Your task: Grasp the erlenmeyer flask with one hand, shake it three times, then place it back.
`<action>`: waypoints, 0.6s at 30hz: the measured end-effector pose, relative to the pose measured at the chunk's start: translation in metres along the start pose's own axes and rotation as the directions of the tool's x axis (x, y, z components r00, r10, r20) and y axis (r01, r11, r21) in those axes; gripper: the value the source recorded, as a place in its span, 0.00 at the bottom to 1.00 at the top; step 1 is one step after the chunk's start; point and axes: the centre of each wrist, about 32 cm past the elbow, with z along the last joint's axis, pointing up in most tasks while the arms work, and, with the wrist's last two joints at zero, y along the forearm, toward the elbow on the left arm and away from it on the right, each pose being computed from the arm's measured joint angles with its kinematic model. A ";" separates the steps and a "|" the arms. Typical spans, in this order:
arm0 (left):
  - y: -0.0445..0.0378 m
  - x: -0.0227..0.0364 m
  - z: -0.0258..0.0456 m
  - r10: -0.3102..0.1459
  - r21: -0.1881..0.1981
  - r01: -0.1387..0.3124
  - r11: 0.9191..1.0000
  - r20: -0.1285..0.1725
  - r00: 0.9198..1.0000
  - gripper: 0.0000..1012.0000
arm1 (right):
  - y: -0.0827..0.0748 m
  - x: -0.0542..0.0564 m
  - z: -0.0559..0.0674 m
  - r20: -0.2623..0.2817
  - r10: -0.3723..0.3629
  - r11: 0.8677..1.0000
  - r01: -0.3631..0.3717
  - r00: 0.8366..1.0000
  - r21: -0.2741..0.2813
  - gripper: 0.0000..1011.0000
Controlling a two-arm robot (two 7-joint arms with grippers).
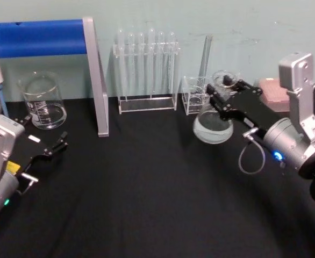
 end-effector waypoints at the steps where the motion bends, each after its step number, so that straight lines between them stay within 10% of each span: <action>1: 0.0000 0.0000 0.0000 0.000 0.000 0.000 1.000 0.000 1.000 0.99 | 0.000 -0.002 0.000 0.000 0.011 1.000 -0.011 1.000 0.001 0.45; 18: 0.0000 0.0000 0.0000 0.000 0.000 0.000 1.000 0.000 1.000 0.99 | -0.005 -0.049 0.006 -0.023 0.245 0.969 -0.245 0.969 0.022 0.45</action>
